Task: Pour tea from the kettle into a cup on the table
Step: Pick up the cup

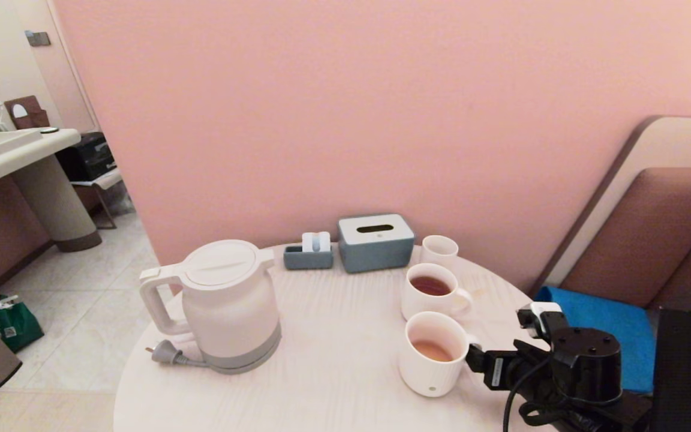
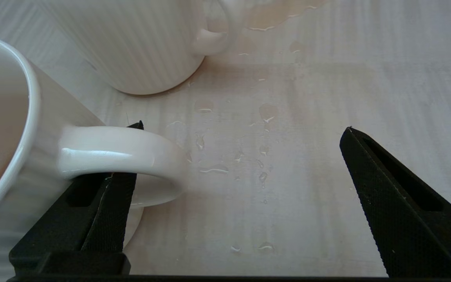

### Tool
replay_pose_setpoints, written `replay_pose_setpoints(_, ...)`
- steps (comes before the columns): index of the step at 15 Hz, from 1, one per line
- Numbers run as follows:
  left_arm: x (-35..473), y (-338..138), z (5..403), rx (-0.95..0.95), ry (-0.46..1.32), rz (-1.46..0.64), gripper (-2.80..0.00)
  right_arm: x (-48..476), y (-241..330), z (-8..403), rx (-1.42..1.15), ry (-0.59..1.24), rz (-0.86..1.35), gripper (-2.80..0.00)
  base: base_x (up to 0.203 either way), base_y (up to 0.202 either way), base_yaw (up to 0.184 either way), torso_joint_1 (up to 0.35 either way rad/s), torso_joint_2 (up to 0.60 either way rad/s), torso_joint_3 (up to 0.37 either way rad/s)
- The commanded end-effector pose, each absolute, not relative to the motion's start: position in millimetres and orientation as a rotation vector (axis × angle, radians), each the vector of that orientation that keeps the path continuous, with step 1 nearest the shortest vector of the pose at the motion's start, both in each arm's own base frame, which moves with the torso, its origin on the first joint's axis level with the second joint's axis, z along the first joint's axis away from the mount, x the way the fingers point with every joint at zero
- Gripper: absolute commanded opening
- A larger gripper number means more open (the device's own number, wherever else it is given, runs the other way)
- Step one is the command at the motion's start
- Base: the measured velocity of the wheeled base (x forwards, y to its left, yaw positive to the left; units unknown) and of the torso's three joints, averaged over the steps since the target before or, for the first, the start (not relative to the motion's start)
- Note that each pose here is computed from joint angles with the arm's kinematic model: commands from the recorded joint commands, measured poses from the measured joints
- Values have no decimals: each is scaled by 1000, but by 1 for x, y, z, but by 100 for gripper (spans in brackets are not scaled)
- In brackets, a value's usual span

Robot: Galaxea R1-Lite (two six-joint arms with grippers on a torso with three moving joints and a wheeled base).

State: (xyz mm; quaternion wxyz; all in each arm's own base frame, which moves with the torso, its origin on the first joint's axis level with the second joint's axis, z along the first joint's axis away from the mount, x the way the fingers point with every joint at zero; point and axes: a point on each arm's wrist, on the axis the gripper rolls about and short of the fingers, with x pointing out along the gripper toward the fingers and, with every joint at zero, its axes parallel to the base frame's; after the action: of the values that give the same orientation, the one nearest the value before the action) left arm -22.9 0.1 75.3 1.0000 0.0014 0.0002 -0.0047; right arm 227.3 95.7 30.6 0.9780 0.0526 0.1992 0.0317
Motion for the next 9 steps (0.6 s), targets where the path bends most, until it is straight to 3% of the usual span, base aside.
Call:
replay_pose_setpoints(1,-23,0,75,3,2,-11,-280,230,96,34,123,362,67,0,0,0,0,0,0,0)
replay_pose_setpoints(9,-23,0,75,3,2,-9,-280,237,97,34,124,347,60,0,0,0,0,0,0,0)
